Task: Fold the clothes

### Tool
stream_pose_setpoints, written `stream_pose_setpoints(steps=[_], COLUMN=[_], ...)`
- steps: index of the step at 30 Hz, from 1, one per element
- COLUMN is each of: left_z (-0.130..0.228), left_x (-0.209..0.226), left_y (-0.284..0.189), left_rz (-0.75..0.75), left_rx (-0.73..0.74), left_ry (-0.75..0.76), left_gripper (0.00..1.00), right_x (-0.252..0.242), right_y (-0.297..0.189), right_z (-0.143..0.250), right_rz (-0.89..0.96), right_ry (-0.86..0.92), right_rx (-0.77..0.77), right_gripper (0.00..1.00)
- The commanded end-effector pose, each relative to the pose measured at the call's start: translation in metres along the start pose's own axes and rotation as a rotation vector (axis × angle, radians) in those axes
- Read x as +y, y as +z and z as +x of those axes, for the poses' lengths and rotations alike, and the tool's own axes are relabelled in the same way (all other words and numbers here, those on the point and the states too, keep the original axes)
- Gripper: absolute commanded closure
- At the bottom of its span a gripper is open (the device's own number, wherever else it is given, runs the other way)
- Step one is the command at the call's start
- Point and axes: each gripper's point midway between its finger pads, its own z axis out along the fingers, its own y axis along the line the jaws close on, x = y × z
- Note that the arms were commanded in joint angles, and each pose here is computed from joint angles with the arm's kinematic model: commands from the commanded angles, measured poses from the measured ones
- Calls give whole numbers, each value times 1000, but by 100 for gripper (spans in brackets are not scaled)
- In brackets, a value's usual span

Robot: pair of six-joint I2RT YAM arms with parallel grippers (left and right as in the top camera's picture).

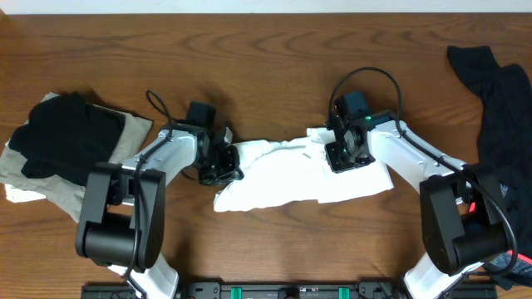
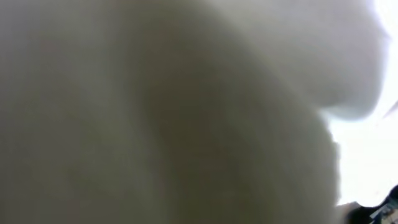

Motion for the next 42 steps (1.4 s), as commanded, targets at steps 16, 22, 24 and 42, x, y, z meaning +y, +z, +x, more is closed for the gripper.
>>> stream_pose_setpoints(steps=[16, 22, 24, 42], left_z=[-52, -70, -69, -16], left_x=[97, 65, 49, -127], left_y=[-137, -179, -181, -93], left_rz=[-272, -258, -256, -377], left_rx=[-333, -408, -402, -425], left_ry=[-174, -113, -72, 527], left_gripper=[94, 94, 94, 94], right_x=[-39, -94, -106, -121], right_y=[-181, -181, -182, -182], right_z=[-60, -36, -33, -19], right_rz=[48, 96, 105, 113], right_ry=[114, 251, 278, 324], right_rx=[-395, -332, -329, -293], right_gripper=[40, 41, 41, 42])
